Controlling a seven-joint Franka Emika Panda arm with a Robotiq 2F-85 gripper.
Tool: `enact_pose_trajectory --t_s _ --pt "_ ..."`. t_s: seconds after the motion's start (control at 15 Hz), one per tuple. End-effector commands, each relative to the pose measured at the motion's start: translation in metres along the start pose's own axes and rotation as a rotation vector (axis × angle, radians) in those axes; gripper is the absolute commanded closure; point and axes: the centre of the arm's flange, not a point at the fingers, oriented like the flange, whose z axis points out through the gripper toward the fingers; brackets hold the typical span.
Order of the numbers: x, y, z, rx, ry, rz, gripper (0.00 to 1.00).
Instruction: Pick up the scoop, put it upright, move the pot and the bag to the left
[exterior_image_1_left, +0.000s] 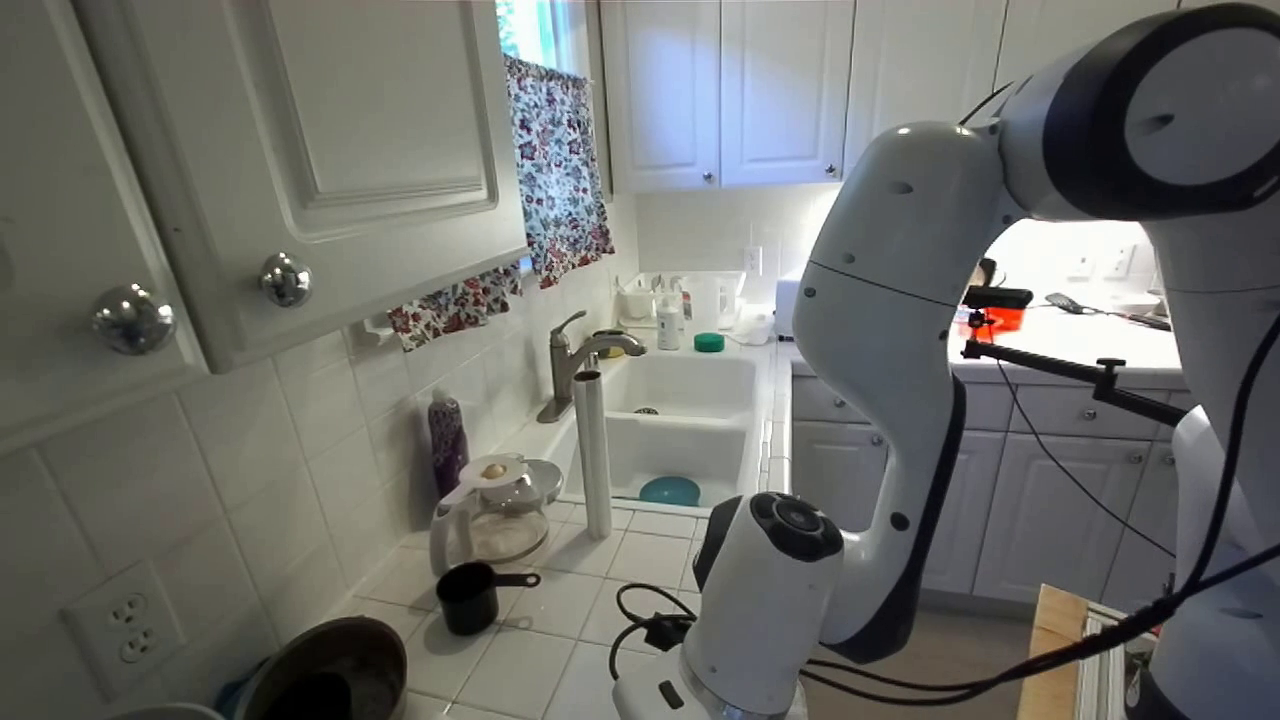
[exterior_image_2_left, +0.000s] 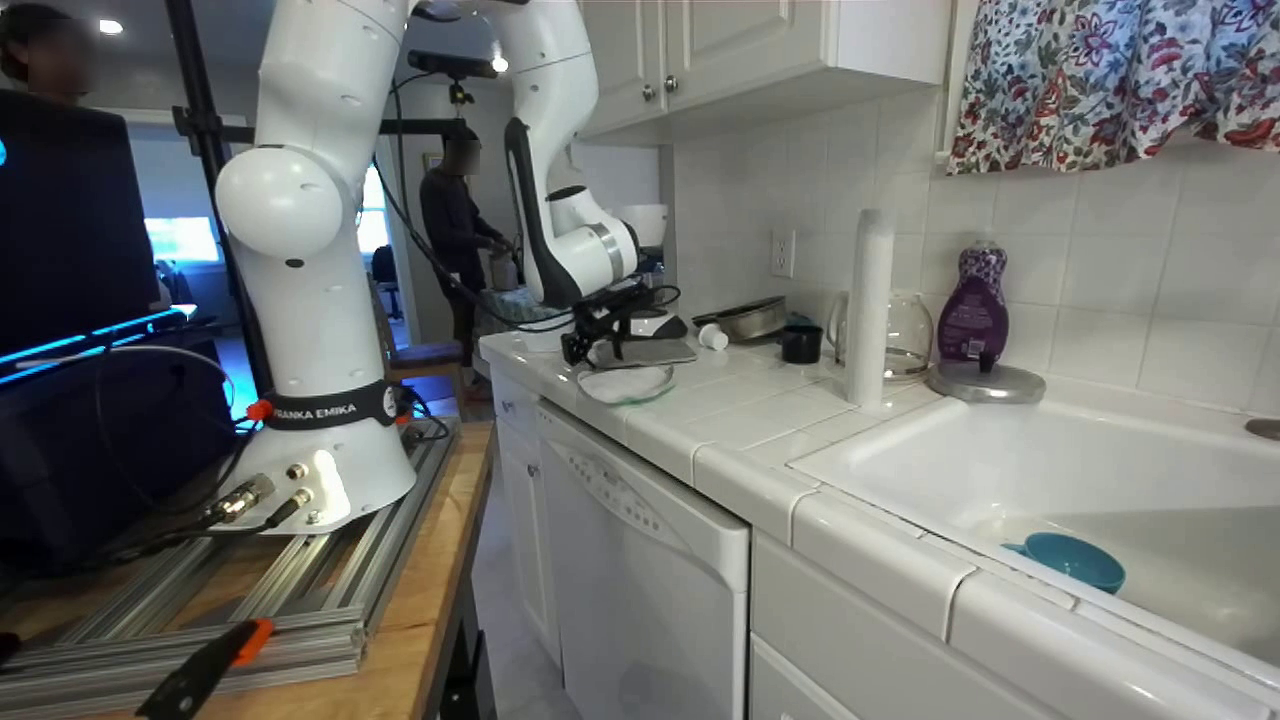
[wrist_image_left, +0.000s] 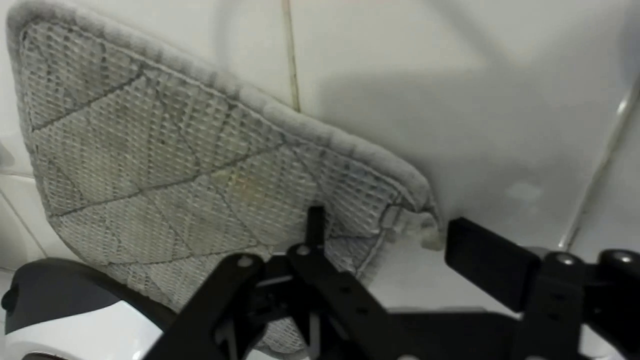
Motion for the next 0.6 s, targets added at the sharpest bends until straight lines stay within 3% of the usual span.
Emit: enact_pose_trajectory --t_s 0.0,0.27,0.53 --pt "0.012 0.019 -0.054 -0.033 -0.019 0.198 0.03" --pt "0.006 0.032 -0.104 -0.151 -0.018 0.389 0.00" --pt "-0.043 0.019 -0.152 -0.260 -0.083 0.569 0.00"
